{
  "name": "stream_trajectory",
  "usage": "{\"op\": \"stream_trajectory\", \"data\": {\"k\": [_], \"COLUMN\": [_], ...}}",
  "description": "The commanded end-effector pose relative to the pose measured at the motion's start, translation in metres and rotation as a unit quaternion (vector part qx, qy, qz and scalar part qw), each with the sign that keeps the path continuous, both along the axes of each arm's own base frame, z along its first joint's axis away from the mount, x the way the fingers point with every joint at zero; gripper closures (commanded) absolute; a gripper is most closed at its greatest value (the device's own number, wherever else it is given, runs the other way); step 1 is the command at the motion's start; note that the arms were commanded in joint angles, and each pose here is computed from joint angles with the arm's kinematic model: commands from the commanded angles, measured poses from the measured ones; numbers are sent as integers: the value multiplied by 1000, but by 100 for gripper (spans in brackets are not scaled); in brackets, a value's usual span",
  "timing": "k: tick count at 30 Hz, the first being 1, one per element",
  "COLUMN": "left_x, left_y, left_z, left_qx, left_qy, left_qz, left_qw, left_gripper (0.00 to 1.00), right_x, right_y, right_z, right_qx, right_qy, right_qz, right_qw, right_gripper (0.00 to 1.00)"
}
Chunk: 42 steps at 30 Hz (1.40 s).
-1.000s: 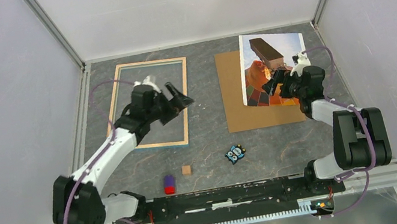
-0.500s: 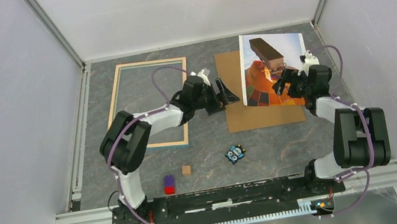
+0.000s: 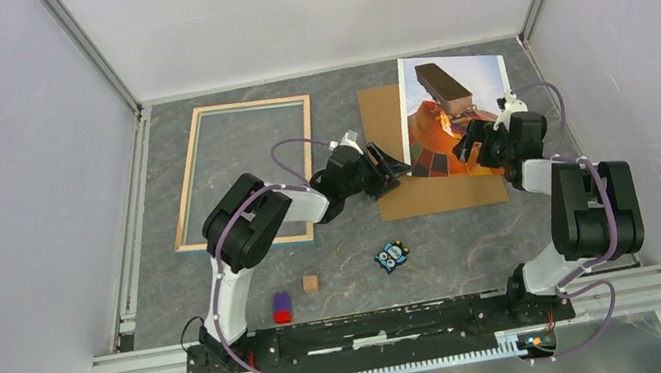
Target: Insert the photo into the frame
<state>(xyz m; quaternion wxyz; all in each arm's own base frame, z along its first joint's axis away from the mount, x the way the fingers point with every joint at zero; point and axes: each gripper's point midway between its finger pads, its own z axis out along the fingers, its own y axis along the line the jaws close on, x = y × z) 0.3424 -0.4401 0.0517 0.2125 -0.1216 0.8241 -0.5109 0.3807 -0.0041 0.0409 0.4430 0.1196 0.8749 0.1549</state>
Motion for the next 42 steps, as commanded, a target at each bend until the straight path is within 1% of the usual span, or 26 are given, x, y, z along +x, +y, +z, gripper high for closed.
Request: {"op": "stream_trajectory", "data": {"k": [1, 7, 13, 15, 19, 22, 24, 27, 30, 35, 39, 41, 42], "left_x": [18, 29, 43, 50, 60, 71, 80, 92, 101, 109, 113, 116, 117], "left_y": [-8, -17, -25, -33, -41, -45, -48, -52, -55, -58, -53, -52, -52], "left_z": [2, -11, 2, 8, 0, -2, 0, 1, -5, -9, -9, -3, 1], "left_qx": [6, -25, -49, -60, -63, -65, -61, -38, -20, -26, 4, 28, 41], "left_qy": [-12, 24, 13, 7, 20, 18, 11, 1, 0, 9, 2, -10, -15], "left_qz": [59, 94, 107, 97, 91, 88, 81, 64, 43, 17, 7, -6, -12], "left_qw": [998, 995, 993, 994, 994, 994, 995, 997, 999, 999, 1000, 1000, 999], "left_gripper": [32, 36, 41, 44, 46, 50, 54, 58, 64, 69, 79, 89, 92], "right_x": [13, 16, 17, 17, 18, 18, 18, 18, 19, 19, 19, 19, 20], "right_y": [-2, -2, -2, -1, 0, -1, -2, -3, -4, -4, -4, -3, -4], "right_z": [9, 1, -6, -5, -6, -5, -5, -4, -4, -4, 0, 3, 5], "right_qx": [5, 17, 20, 21, 23, 24, 23, 23, 24, 28, 30, 29, 28], "right_qy": [-26, -9, 5, 5, 5, 5, 4, 3, 2, 2, -2, -6, -9], "right_qz": [2, 0, 2, 3, 5, 5, 4, 2, 3, 4, 5, 6, 5], "right_qw": [1000, 1000, 1000, 1000, 1000, 1000, 1000, 1000, 1000, 1000, 1000, 1000, 1000], "right_gripper": [2, 2, 2, 2, 2, 2, 2, 2, 2, 2, 2, 2, 2]}}
